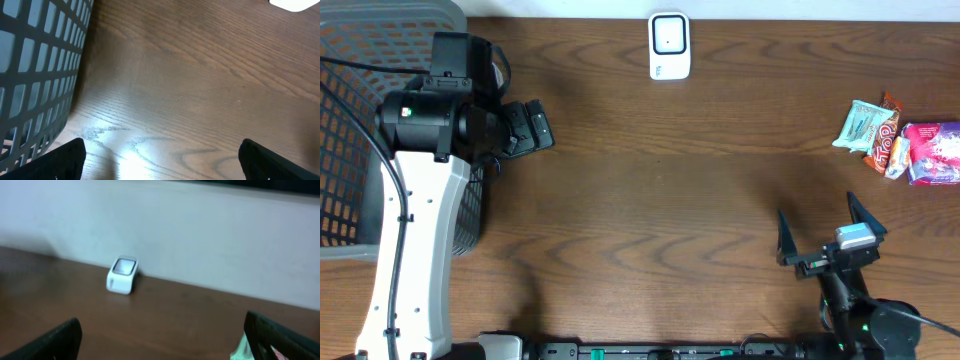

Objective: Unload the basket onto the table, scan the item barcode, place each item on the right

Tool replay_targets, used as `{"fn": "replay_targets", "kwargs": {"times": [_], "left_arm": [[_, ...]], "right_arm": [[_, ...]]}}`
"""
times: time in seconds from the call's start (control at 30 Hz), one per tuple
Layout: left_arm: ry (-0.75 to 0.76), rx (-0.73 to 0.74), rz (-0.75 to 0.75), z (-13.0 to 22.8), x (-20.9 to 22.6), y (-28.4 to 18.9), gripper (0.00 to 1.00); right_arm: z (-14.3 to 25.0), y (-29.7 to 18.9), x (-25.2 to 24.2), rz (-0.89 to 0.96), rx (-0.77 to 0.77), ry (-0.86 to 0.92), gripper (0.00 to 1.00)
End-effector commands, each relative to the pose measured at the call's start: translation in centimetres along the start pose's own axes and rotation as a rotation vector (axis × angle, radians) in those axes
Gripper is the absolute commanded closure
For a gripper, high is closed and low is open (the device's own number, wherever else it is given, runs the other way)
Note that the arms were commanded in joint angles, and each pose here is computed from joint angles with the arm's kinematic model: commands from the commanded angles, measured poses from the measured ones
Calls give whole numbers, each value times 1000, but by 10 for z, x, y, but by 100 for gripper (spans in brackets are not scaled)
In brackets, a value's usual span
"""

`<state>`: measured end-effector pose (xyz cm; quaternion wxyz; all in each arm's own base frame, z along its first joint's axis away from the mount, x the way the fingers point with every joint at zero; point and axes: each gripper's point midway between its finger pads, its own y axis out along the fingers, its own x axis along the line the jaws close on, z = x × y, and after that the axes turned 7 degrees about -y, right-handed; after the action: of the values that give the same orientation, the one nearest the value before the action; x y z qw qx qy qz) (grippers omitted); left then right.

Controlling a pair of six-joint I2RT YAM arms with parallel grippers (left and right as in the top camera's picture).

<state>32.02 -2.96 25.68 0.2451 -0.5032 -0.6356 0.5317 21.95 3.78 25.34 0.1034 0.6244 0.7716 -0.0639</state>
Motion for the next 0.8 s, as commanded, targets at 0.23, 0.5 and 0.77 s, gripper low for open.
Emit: {"fn": "replay_targets", "kwargs": {"times": [0.23,0.5,0.77], "left_arm": [[-12,-6,-9,-1,3,-1,2],[-12,-6,-9,-1,3,-1,2],[-12,-6,-9,-1,3,-1,2]], "right_arm": [[33,13,0,31,-43,-8,1],[68,20,-1,56,-11,44,1],[99,18,-4,82,115,70,1]]}}
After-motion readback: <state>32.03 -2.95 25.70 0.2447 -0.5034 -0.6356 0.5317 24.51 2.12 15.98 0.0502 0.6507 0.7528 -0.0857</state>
